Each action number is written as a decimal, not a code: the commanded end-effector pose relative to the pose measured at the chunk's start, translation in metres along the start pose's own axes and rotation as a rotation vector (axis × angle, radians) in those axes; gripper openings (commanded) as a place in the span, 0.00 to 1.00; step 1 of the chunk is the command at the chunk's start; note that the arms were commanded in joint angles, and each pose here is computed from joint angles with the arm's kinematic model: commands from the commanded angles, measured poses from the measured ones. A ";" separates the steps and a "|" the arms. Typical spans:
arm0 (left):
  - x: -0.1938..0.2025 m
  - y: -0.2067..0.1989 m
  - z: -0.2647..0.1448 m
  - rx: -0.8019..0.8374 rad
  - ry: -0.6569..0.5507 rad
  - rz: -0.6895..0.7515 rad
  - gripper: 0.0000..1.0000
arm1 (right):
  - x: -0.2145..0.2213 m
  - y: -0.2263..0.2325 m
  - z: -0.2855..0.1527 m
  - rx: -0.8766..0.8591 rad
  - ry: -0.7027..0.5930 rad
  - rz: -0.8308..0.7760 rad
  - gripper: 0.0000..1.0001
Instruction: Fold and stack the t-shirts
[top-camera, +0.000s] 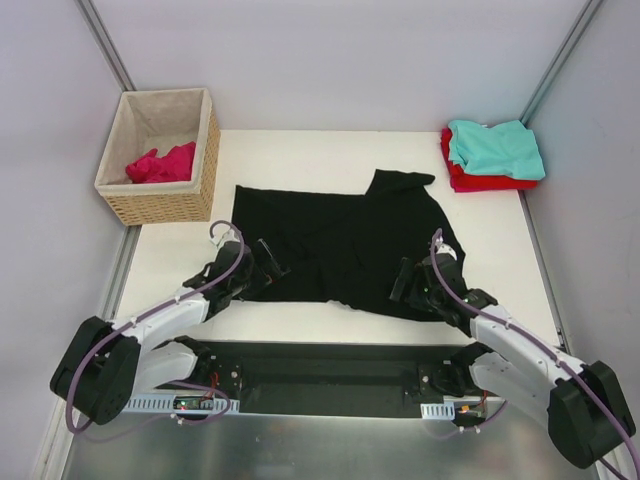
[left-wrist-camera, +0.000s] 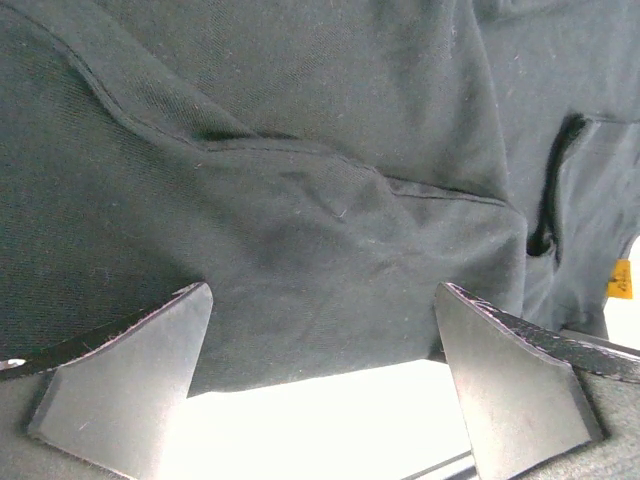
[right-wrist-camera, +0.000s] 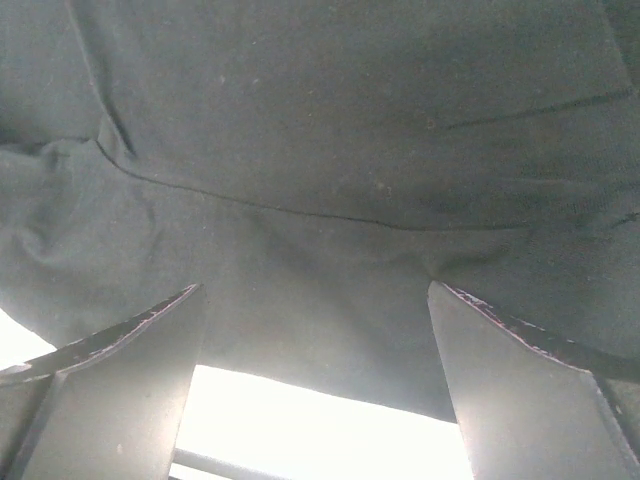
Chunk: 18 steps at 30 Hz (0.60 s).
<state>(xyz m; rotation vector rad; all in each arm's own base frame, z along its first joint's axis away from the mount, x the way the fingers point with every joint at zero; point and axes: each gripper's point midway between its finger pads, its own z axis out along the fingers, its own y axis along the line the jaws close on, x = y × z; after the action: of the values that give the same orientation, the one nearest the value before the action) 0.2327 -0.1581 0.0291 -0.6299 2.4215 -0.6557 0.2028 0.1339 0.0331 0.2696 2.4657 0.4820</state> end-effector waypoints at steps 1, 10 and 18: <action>0.085 0.102 -0.032 -0.350 0.276 -0.041 0.99 | 0.036 -0.038 -0.015 0.149 0.101 0.020 0.96; 0.079 0.106 -0.051 -0.380 0.211 -0.071 0.99 | 0.038 -0.045 -0.028 0.185 0.079 0.018 0.96; 0.040 0.071 -0.076 -0.319 0.100 -0.045 0.99 | 0.021 -0.041 -0.040 0.197 0.029 -0.012 0.96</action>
<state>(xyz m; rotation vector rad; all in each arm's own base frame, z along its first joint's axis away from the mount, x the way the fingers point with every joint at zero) 0.1669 -0.1349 0.0339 -0.7722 2.5327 -0.5699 0.1643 0.1056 0.0288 0.3206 2.5264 0.3397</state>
